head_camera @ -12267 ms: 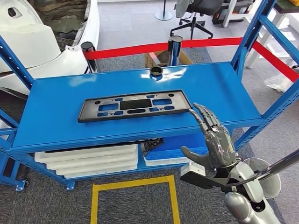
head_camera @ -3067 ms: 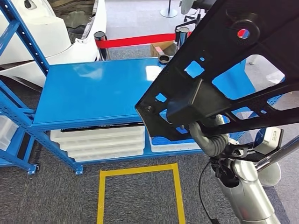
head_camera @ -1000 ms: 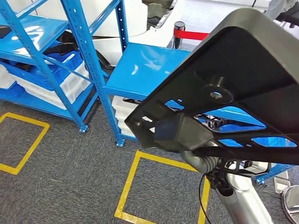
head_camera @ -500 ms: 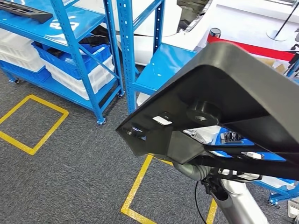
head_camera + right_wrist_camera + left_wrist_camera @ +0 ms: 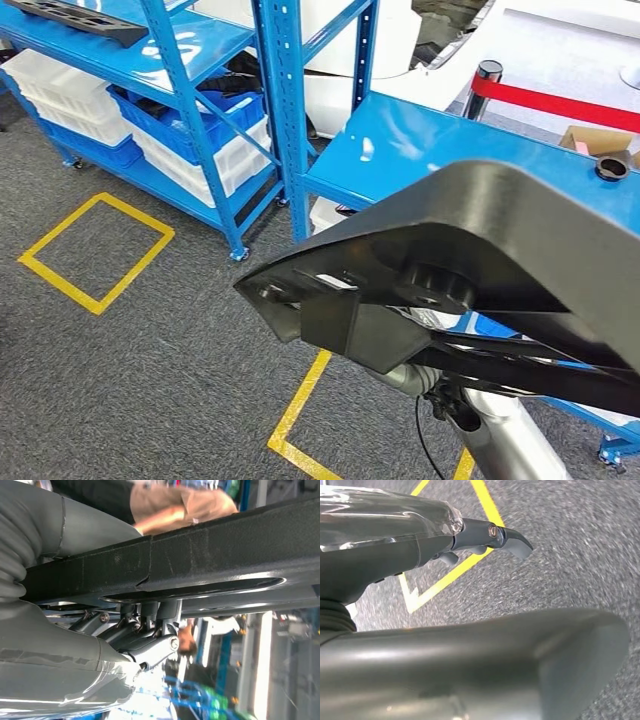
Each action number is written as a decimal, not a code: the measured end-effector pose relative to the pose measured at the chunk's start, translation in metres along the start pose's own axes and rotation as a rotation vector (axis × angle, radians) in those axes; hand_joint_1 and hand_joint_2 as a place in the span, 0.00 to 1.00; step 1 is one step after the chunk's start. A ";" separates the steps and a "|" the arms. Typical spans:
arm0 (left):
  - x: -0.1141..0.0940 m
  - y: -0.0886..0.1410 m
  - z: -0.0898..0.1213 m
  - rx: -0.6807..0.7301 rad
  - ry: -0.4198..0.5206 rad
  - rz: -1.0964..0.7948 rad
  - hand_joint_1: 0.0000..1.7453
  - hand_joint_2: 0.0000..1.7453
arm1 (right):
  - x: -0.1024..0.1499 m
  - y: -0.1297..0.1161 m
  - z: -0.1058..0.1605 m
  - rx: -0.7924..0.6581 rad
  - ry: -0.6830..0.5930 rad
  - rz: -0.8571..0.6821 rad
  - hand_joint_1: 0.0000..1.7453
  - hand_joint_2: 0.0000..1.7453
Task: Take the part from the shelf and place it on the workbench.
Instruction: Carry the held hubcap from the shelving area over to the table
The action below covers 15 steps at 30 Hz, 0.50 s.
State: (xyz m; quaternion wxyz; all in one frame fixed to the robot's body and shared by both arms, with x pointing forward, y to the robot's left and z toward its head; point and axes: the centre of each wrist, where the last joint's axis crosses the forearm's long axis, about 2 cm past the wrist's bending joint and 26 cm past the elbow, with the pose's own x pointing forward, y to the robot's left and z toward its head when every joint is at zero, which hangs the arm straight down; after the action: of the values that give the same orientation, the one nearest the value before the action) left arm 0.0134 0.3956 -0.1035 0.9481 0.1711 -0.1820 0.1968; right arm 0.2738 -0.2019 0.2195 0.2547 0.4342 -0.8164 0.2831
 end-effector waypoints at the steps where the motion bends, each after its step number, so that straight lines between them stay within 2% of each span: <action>1: 0.000 0.000 0.000 0.000 0.000 0.000 0.00 1.00 | 0.000 0.000 0.000 0.000 0.000 0.000 1.00 1.00; 15: 0.007 0.000 -0.002 0.032 0.004 0.060 0.00 1.00 | -0.010 0.005 -0.004 0.016 0.027 -0.062 1.00 1.00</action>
State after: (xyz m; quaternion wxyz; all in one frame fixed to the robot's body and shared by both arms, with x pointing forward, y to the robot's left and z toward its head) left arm 0.0200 0.3982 -0.1026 0.9392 0.1803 -0.1820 0.2286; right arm 0.2753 -0.1912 0.2151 0.2709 0.4575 -0.7967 0.2873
